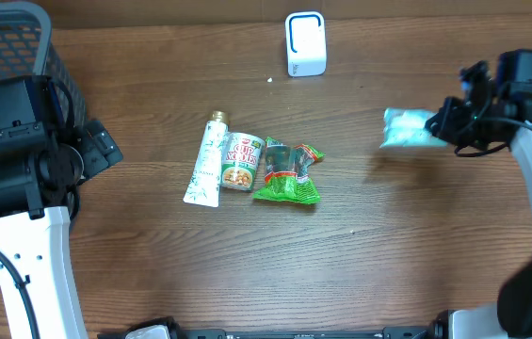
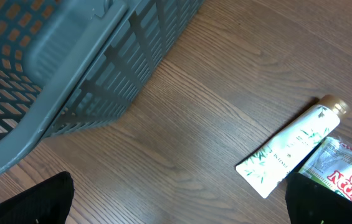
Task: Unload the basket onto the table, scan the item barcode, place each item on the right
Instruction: 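Carry the packet right and set it down on the table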
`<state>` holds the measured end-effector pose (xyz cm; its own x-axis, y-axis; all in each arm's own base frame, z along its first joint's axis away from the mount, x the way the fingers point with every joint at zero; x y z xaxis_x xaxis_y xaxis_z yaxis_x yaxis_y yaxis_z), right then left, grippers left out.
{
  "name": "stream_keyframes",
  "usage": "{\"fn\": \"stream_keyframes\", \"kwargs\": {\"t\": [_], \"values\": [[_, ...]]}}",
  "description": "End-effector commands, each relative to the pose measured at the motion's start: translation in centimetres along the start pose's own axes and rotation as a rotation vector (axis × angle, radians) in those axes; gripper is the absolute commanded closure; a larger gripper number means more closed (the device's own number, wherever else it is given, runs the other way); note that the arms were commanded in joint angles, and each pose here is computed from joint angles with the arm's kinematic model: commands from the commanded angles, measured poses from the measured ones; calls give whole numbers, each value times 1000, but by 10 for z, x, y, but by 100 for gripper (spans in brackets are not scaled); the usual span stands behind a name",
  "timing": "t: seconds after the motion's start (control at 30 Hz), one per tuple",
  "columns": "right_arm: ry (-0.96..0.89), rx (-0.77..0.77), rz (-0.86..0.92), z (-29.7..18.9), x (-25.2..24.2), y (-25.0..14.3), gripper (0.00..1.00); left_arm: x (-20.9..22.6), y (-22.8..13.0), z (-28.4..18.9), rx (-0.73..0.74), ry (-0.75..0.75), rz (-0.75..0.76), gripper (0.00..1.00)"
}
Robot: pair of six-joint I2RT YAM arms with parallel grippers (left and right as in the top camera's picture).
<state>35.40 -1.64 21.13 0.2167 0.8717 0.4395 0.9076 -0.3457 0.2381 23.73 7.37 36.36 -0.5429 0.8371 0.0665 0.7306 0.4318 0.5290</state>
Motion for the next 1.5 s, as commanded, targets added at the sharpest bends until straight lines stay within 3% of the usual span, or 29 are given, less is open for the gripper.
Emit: {"fn": "stream_keyframes", "kwargs": {"t": [0.0, 0.2, 0.43, 0.47, 0.63, 0.73, 1.03, 1.17, 1.23, 1.47], "values": [[17, 74, -27, 25, -10, -3, 96, 1, 0, -2, -8, -2, -19, 0], [-11, 177, 22, 57, -27, -10, 96, 1, 0, -2, -7, -1, -19, 0], [-199, 212, 81, 59, -46, -18, 96, 1, 0, -2, -7, -1, -19, 0], [-209, 215, 81, 58, -47, -18, 92, 1, 0, -2, -7, -1, -19, 0], [-205, 221, 84, 55, -45, -17, 46, 1, 0, -2, -7, -1, -19, 0], [-190, 198, 76, 41, -35, -5, 39, 1, 0, -2, -7, -1, -19, 0], [51, 136, -7, 10, 26, 23, 37, 1, 0, -2, -7, -1, -19, 0], [117, 168, -66, 22, 51, 13, 32, 1, 0, -2, -7, -1, -19, 0], [129, 196, -95, 32, 63, 3, 24, 1, 0, -2, -7, -1, -19, 0], [167, 279, -132, 70, 96, -34, 23, 1, 0, -1, -7, -1, -19, 0]]}}
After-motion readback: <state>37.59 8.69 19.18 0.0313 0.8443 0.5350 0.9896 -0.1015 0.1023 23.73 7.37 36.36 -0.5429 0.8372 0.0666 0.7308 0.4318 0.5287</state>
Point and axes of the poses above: each gripper's point midway between its finger pads, its own z axis out along the fingers, its own x axis along the line the jaws close on, y = z × x, the point moved 8 cm from there along -z, back along the fingers, and after that the axes turned 5 degrees about z, right-handed, at the moved point
